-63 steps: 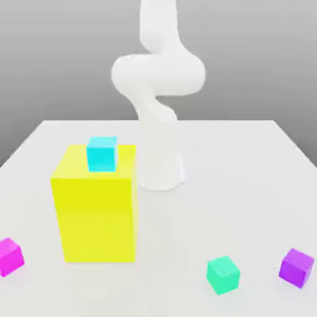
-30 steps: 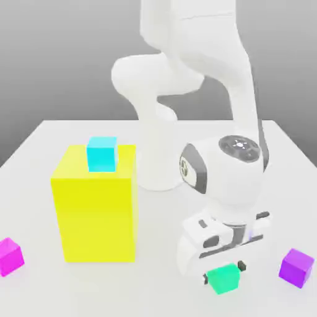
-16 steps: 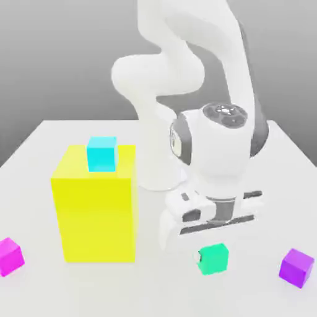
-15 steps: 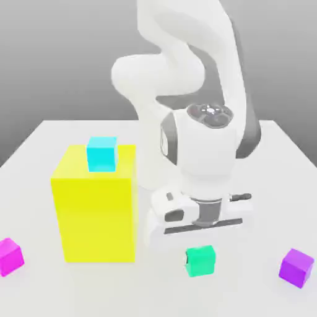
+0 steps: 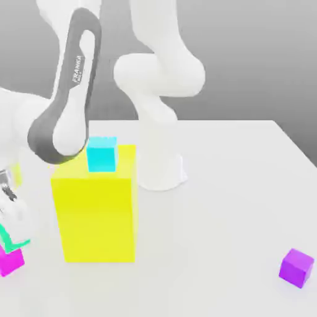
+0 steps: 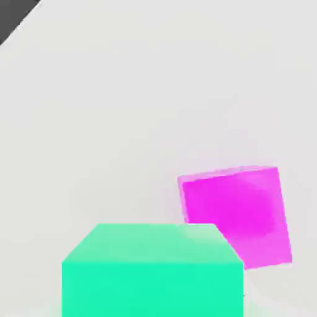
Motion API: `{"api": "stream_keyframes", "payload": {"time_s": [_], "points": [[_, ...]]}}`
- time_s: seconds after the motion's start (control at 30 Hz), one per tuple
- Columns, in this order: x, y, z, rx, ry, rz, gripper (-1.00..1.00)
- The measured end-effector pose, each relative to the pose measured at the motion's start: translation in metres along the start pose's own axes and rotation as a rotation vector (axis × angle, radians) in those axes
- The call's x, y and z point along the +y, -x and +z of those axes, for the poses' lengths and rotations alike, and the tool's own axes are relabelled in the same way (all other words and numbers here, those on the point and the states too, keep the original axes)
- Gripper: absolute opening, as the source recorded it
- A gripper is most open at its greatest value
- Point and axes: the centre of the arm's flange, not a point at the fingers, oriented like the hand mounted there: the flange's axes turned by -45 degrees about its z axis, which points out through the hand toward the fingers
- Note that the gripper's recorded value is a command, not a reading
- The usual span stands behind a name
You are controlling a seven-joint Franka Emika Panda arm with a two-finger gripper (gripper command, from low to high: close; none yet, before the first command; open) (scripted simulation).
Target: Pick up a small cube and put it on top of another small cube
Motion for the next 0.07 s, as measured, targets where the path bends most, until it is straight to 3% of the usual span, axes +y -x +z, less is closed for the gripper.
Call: {"api": "stream_keyframes", "payload": {"time_s": [0.07], "points": [[0.0, 0.0, 0.0, 0.0, 0.0, 0.0, 1.0]]}}
